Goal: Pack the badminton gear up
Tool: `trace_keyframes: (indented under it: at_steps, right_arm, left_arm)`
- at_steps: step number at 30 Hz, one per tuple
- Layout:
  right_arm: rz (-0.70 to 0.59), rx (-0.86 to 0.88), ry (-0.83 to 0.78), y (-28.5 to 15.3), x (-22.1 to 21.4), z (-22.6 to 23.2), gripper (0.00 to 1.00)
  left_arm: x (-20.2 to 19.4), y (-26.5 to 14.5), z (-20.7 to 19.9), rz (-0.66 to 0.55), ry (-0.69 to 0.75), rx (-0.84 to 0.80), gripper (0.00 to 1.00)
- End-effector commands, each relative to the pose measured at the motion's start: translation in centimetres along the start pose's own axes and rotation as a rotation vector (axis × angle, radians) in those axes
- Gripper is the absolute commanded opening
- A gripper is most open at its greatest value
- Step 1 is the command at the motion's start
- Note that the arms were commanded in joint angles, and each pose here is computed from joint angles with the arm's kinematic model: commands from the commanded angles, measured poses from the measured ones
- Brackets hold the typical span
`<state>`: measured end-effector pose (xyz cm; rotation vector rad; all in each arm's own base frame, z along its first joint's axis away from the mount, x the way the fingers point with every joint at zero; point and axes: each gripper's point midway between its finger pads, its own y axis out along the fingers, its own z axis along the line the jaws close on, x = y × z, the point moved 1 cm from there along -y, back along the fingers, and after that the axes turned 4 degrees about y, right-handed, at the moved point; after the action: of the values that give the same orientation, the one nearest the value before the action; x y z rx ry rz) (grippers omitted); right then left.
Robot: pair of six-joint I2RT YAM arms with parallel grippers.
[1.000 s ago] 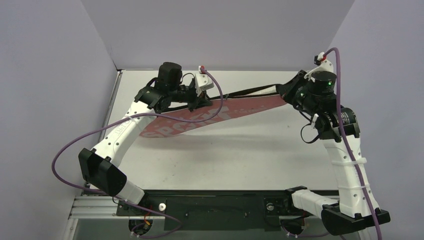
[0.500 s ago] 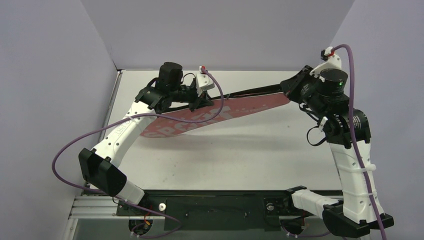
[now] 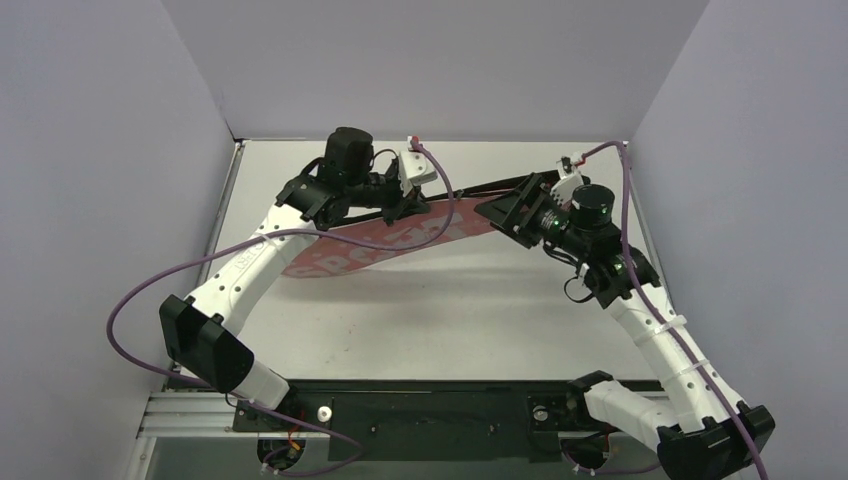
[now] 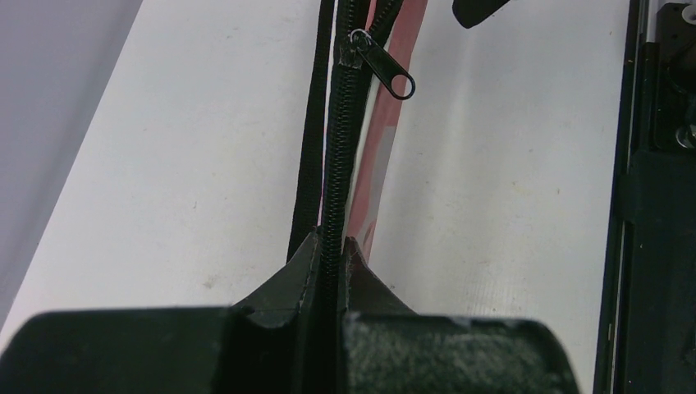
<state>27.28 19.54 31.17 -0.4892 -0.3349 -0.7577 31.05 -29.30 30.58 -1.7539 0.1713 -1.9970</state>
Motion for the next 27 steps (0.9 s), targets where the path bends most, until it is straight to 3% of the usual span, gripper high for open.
trace_keyframes:
  at_steps: [1, 7, 18, 27]
  right_arm:
    - [-0.076, 0.331, 0.103, -0.6, 1.4, 6.0, 0.6]
    - [-0.112, 0.418, 0.148, 1.4, 1.4, 6.8, 0.59]
    - [-0.057, 0.374, 0.17, 4.6, -1.2, 6.2, 0.52]
    - [-0.074, 0.318, 0.169, 5.4, -1.3, 4.8, 0.38]
  left_arm:
    - [4.9, -1.0, 1.9, -0.115, 0.114, 0.093, 0.0]
    - [4.7, -0.7, 1.7, -0.099, 0.104, 0.093, 0.0]
    - [4.7, -0.7, 1.9, -0.096, 0.111, 0.101, 0.0]
    - [5.0, -0.9, 1.6, -0.105, 0.117, 0.098, 0.0]
